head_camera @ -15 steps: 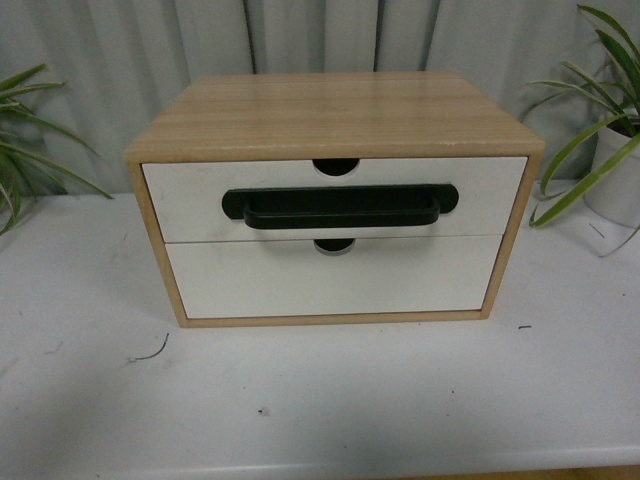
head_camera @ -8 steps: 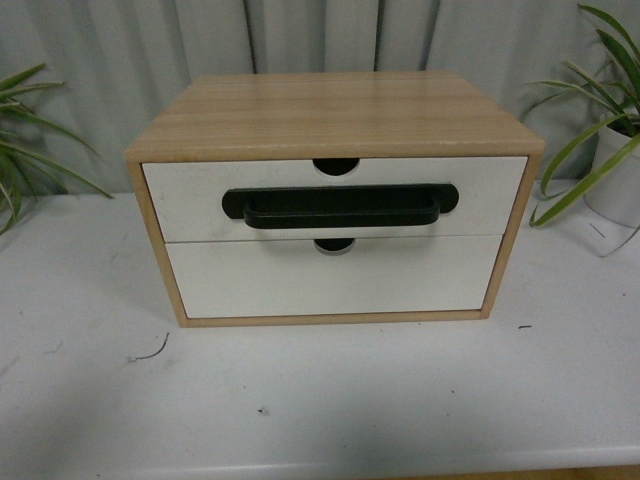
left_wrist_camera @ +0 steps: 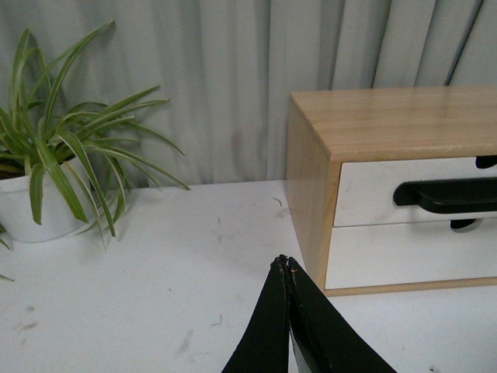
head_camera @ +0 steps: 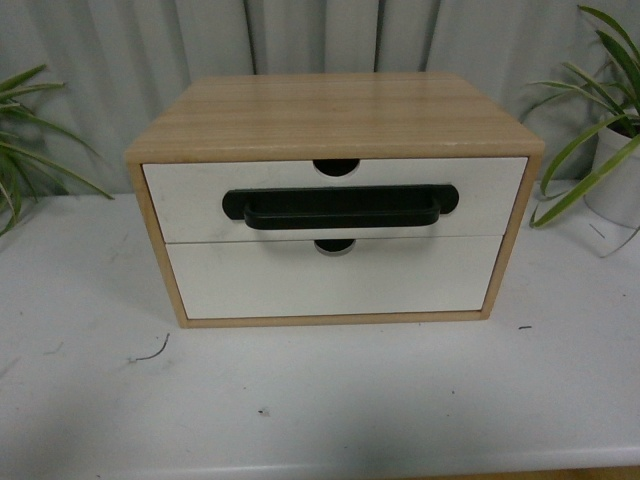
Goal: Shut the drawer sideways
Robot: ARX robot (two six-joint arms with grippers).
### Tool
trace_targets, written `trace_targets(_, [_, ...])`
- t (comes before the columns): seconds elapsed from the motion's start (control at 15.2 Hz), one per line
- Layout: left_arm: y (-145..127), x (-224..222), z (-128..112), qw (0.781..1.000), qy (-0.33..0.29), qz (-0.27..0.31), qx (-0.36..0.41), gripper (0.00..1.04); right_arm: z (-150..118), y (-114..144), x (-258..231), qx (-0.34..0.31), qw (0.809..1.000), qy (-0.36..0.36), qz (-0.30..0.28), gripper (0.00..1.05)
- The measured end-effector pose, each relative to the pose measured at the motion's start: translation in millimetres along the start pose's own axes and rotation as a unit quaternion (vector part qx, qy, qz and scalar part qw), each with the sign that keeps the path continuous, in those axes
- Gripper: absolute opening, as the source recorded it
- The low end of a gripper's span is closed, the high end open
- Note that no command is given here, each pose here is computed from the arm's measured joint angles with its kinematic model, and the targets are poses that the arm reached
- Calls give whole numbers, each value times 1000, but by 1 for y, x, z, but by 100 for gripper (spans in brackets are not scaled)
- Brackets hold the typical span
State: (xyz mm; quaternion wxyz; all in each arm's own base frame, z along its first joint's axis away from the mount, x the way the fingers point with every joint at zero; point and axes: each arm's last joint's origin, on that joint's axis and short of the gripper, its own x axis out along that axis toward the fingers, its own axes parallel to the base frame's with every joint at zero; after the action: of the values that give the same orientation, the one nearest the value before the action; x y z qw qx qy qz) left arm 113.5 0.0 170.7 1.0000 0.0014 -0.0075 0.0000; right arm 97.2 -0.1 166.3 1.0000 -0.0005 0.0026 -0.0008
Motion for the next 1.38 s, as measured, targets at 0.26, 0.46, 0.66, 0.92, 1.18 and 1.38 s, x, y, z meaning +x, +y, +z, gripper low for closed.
trace_targets(0.26, [0, -3, -1, 1000, 2, 0, 0, 2, 1, 0, 0, 0, 1000, -6, 1, 2])
trace_targets(0.46, [0, -7, -2, 1000, 8, 0, 0, 2, 1, 0, 0, 0, 1000, -6, 1, 2])
trace_targets(0.66, [0, -16, -4, 1000, 10, -1, 0, 2, 1, 0, 0, 0, 1000, -6, 1, 2])
trace_targets(0.92, [0, -16, -4, 1000, 6, 0, -1, 8, 1, 0, 0, 0, 1000, -6, 1, 3])
trace_targets(1.18, [0, -16, -4, 1000, 6, 0, -1, 57, 1, 0, 0, 0, 1000, -6, 1, 50])
trace_targets(1.38, [0, -16, -4, 1000, 6, 0, -1, 93, 1, 0, 0, 0, 1000, -6, 1, 87])
